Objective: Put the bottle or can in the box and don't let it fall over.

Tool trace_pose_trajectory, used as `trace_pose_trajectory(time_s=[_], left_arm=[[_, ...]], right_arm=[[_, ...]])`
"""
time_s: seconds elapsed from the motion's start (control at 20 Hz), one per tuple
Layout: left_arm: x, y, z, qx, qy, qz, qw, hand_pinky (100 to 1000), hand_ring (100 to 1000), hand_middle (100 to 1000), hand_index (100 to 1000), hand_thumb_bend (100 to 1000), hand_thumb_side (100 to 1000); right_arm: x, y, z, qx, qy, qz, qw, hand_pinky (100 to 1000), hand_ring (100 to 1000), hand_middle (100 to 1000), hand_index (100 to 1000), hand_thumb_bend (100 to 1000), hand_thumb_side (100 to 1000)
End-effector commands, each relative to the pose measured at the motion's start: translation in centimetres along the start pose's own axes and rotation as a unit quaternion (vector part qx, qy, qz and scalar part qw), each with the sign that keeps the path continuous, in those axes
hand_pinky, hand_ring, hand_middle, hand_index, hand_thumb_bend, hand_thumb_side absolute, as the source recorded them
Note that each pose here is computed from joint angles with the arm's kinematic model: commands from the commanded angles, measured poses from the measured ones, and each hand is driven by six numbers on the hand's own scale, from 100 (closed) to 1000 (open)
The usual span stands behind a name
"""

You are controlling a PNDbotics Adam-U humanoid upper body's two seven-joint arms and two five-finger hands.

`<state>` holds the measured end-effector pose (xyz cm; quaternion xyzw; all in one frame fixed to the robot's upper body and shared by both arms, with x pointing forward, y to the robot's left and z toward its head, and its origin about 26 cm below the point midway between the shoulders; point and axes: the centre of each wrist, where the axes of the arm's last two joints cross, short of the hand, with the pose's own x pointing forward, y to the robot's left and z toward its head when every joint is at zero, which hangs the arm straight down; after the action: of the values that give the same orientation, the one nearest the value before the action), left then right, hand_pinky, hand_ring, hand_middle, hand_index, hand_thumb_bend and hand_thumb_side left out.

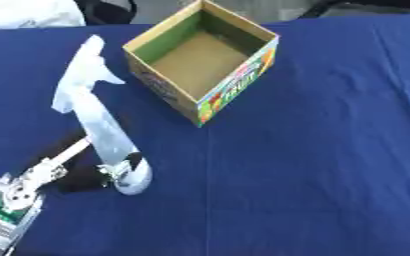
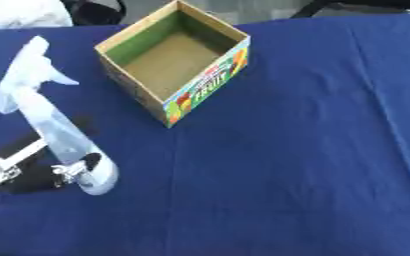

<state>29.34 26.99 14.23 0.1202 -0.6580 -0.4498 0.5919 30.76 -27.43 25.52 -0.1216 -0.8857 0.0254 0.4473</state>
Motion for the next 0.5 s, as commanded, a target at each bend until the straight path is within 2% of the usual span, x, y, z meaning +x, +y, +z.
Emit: trace_pose_trajectory(time_s=[0.05,0.45,0.5], left_arm=[[0.0,0.6,0.15,-0.001,0.004,-0.02,1.0,1000,1000,1000,890,279,587],[-0.12,0.32,-0.05,-0.002,0.006,-0.03,1.0,1000,1000,1000,887,279,571],[-0.23,0.39,-0.04,0.002,0.01,-0.03,1.0,1000,1000,1000,873,230,501]], right_arm=[[0.9,-0.25,-0.3,0.004,-0.017,0.003,1.0,1000,948,1000,961,100,470],[0.9,-0.24,-0.3,0.004,-0.017,0.003,1.0,1000,948,1000,961,100,470],[0.9,-0.24,-0.3,0.004,-0.017,0.003,1.0,1000,947,1000,961,100,470]])
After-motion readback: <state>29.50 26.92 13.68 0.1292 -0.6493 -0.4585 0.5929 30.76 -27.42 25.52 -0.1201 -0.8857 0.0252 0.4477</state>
